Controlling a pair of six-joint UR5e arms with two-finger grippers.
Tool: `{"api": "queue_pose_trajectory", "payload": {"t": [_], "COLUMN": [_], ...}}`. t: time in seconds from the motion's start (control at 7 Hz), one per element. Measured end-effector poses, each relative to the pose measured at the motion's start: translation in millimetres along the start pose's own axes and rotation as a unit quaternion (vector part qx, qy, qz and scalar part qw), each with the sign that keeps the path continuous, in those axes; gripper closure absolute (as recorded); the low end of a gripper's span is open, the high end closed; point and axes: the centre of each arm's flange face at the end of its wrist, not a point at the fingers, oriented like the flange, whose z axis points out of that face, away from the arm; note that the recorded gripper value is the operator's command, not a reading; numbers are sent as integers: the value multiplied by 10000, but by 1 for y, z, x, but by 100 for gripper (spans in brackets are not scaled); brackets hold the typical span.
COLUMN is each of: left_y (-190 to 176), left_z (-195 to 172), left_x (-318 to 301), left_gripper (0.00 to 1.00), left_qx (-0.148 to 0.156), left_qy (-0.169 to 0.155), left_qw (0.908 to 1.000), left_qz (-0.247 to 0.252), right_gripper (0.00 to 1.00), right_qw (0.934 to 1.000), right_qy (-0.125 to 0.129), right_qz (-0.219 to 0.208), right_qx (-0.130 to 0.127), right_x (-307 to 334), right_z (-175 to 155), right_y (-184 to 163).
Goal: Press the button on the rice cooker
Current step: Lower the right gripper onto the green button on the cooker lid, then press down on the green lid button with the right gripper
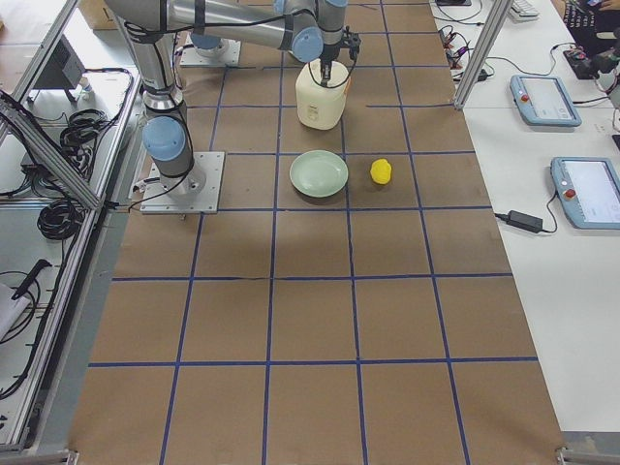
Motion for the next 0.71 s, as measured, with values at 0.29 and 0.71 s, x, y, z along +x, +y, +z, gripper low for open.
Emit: {"api": "queue_pose_trajectory", "payload": {"t": [0.29, 0.71], "left_y": [0, 0], "left_z": [0, 0], "left_x": [0, 0], "left_gripper": [0, 0], "left_qx": [0, 0], "left_qy": [0, 0], "left_qw": [10000, 10000], "left_qz": [0, 0], "right_gripper": [86, 86], "right_qw": [10000, 9999], "right_qy": [-7, -2], "right_qz": [30, 113], "right_qx": [16, 36], "right_x": [0, -1], "right_z": [-2, -8], "right_y": [0, 2]}}
